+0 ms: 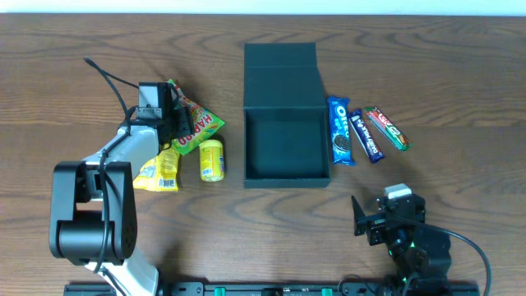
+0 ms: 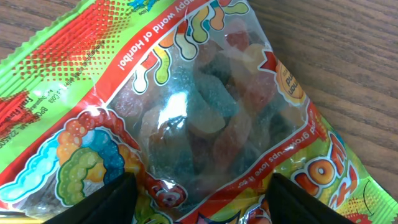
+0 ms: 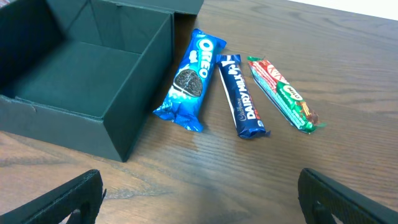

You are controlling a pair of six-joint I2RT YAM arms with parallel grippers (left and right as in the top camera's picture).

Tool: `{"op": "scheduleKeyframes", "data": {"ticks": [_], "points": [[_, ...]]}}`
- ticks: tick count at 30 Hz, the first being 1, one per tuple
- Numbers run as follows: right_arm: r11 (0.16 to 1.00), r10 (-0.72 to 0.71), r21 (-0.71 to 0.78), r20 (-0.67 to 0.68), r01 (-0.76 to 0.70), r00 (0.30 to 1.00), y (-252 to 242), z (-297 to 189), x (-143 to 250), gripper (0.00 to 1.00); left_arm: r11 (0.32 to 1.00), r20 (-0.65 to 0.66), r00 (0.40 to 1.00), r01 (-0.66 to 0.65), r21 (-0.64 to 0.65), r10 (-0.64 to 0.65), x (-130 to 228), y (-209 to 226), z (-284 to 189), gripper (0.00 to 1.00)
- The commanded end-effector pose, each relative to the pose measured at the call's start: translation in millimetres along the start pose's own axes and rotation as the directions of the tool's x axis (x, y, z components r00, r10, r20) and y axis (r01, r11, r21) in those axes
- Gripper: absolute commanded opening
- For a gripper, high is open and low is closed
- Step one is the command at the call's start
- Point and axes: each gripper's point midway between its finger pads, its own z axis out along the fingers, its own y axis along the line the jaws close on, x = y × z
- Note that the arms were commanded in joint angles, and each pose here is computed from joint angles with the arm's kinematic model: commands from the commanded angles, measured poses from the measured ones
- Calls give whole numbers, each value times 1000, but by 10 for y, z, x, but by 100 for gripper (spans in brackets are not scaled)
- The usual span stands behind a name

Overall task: Pack container
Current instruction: 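Reach the left gripper to the Haribo bag and grasp it, then lift the Haribo bag with the left gripper and drop it into the box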

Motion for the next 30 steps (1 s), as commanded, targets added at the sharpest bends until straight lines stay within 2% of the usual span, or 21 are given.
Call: {"op": "scheduleKeyframes", "data": {"ticks": [1, 3, 10, 19, 26, 30], "points": [[1000, -5, 5, 2, 5, 1000, -8, 1, 3, 99, 998, -67, 997, 23, -56, -27, 219, 148, 134, 64], [1000, -5, 5, 2, 5, 1000, -8, 1, 3, 99, 997, -65, 998, 23, -74, -27, 217, 180, 132, 60], [1000, -6, 5, 2, 6, 1000, -8, 1, 3, 99, 991, -86, 996, 17, -136, -29, 302, 304, 205, 58], [1000, -5, 5, 2, 5, 1000, -8, 1, 3, 99, 987, -165, 986, 9, -160, -36, 550, 379, 363, 36], [1000, -5, 5, 2, 5, 1000, -8, 1, 3, 99, 986, -185, 982, 9, -166, -40, 607, 395, 375, 7], [1000, -5, 5, 2, 5, 1000, -8, 1, 3, 99, 985, -204, 978, 7, -171, -42, 592, 390, 344, 5]]}}
